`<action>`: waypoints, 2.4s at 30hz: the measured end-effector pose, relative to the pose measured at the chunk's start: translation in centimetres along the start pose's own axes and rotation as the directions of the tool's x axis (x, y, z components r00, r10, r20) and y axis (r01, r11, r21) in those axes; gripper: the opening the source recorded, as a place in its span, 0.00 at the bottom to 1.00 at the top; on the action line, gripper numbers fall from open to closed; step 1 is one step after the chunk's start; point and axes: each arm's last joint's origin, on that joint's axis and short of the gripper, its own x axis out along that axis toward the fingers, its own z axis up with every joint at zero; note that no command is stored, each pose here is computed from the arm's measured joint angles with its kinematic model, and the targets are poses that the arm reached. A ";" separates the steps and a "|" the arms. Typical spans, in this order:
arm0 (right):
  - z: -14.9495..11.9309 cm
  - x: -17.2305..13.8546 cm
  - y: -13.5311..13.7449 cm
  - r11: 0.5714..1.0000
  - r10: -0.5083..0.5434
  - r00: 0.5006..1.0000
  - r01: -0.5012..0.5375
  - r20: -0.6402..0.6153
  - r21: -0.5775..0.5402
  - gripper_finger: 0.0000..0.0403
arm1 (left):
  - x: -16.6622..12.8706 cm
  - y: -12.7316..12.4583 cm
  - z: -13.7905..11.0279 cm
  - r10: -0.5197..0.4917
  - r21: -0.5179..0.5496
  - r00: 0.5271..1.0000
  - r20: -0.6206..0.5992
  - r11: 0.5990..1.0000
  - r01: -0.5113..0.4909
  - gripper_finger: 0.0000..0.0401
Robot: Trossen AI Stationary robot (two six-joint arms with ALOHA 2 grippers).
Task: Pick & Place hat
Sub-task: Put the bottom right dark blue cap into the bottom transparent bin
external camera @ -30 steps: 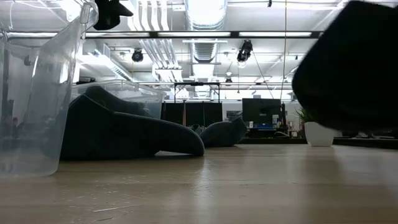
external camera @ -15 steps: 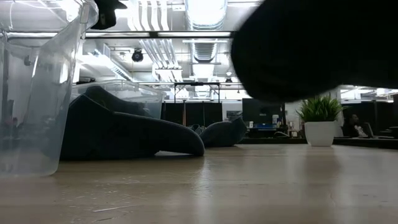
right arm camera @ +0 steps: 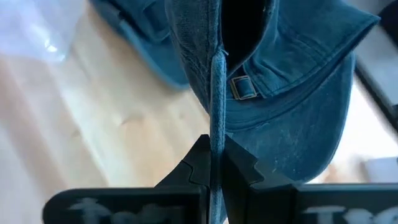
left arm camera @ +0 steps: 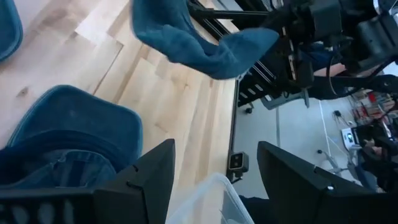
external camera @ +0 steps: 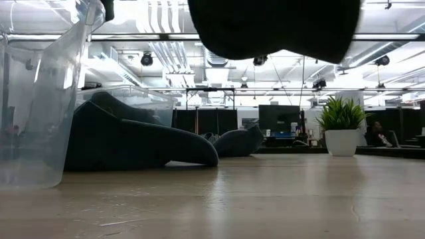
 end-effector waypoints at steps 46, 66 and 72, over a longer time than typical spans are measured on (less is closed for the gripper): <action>10.2 6.1 -6.9 0.795 -0.530 0.720 0.605 0.447 -0.031 0.03 | 8.8 -3.3 4.6 0.092 0.159 0.766 0.637 0.956 -0.247 0.55; 10.3 6.4 -6.6 0.737 -0.540 0.704 0.660 0.462 -0.145 0.03 | 3.0 -4.5 3.8 0.110 -0.026 0.688 0.717 0.991 -0.131 0.55; 10.4 6.4 -6.5 0.746 -0.538 0.704 0.654 0.464 -0.127 0.03 | 3.1 -4.2 3.7 0.152 -0.129 0.678 0.719 0.988 -0.084 0.55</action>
